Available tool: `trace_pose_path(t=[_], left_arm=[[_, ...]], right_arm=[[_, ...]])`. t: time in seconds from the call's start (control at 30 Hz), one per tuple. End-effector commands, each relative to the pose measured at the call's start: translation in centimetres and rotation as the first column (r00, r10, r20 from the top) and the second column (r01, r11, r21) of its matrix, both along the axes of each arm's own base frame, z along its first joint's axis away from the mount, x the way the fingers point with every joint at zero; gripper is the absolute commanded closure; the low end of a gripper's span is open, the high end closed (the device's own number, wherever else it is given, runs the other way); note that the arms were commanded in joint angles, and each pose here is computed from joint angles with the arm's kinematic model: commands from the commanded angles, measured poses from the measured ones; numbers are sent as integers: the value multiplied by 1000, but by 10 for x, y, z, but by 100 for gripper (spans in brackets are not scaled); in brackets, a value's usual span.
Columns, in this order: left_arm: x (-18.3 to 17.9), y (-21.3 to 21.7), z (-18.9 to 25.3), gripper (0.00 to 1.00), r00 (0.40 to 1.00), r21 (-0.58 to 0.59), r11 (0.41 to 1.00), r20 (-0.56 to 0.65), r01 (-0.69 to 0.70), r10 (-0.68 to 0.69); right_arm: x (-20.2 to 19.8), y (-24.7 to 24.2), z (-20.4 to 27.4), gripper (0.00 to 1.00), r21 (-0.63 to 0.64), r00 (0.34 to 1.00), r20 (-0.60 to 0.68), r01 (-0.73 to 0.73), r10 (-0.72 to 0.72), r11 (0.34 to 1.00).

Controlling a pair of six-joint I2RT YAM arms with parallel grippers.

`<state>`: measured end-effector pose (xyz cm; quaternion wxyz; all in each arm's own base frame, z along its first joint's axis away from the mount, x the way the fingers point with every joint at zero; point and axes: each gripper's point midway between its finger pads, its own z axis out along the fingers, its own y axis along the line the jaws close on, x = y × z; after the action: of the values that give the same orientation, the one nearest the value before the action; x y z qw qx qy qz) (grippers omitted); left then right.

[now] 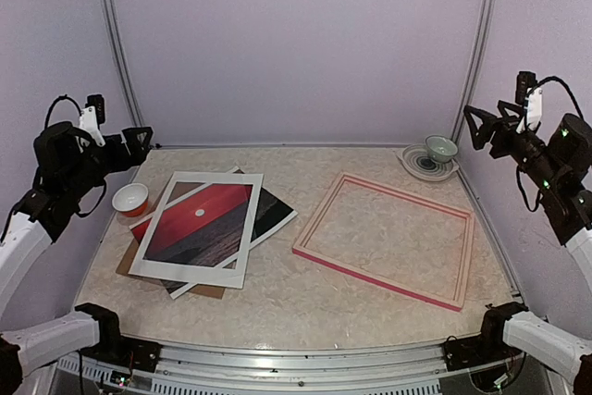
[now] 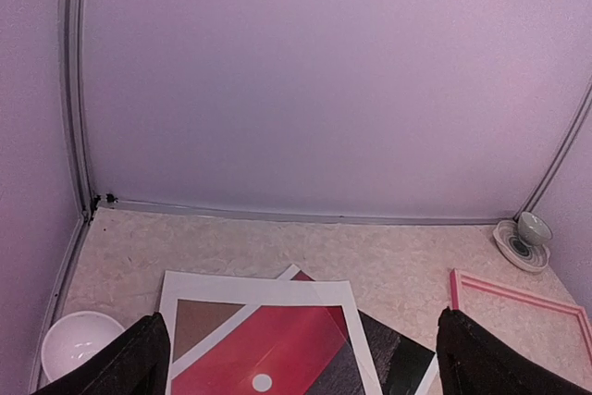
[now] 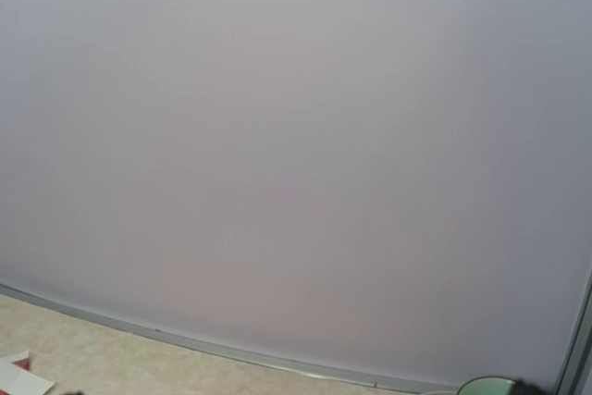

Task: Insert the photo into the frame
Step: Rotate the frame body at the center of the board.

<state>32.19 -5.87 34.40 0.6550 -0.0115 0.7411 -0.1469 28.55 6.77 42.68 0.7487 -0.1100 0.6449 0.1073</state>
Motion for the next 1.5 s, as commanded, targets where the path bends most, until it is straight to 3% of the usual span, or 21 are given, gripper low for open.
trace_pose_path(t=[0.0,0.27,0.77,0.97,1.2,1.47], left_arm=[[0,-17,17,1,996,-41,996,31,81,-80],[8,-43,-1,1,990,-60,989,-24,134,-135],[21,-144,-70,1,963,34,983,-211,181,-170],[14,-186,-104,1,935,64,967,-277,246,-220],[6,-227,-131,1,903,113,942,-342,316,-262],[-12,-263,-164,1,857,151,901,-406,406,-318]], right_arm=[[-8,3,6,1,5,1000,11,-11,10,1000],[0,4,-1,1,-38,1000,-11,-6,6,999],[82,-6,-64,1,-68,934,-334,110,-127,992],[117,-14,-102,1,-39,854,-491,176,-172,984],[152,-44,-160,1,57,711,-688,257,-148,965],[173,-74,-207,1,74,610,-777,337,-158,939]])
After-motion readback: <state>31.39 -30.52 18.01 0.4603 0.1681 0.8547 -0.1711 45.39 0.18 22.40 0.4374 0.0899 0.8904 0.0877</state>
